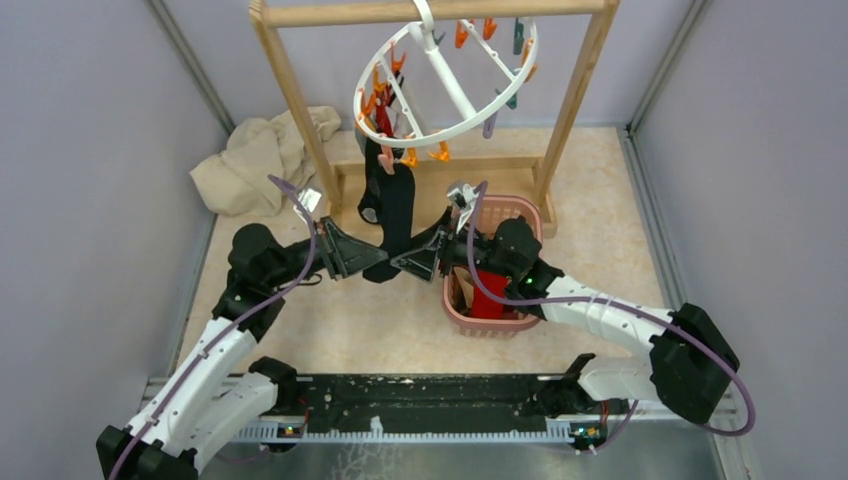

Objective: Remove the socks clipped to the hanger
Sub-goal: Remove the sock from the hanger.

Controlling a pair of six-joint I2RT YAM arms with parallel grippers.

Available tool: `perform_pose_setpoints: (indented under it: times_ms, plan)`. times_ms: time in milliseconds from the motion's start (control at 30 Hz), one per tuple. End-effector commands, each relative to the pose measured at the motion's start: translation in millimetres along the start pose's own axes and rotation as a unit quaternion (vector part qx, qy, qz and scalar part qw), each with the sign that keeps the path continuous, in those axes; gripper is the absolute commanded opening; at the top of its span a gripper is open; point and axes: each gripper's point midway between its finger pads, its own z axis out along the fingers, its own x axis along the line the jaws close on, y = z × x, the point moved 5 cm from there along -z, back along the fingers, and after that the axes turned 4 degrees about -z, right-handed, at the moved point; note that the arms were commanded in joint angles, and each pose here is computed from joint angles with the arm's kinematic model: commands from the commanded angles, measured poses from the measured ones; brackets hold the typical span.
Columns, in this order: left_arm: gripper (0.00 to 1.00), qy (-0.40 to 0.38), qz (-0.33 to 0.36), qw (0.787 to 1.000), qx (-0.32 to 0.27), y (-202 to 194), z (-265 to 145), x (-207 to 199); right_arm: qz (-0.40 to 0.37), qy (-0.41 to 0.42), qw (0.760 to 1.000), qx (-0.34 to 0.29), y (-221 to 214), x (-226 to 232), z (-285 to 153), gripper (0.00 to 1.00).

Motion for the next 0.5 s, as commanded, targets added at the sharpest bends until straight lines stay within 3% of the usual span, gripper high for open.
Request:
perform_pose_setpoints:
  times_ms: [0, 467]
  plan:
    - [0.14, 0.023, 0.033, 0.999, -0.014, 12, -1, -6, -0.039, -0.072, 0.997, 0.000, 19, -9, -7, 0.62]
    - [0.12, 0.181, 0.062, 0.981, -0.033, 32, 6, 21, -0.105, -0.209, 0.972, 0.028, 50, -12, -44, 0.68]
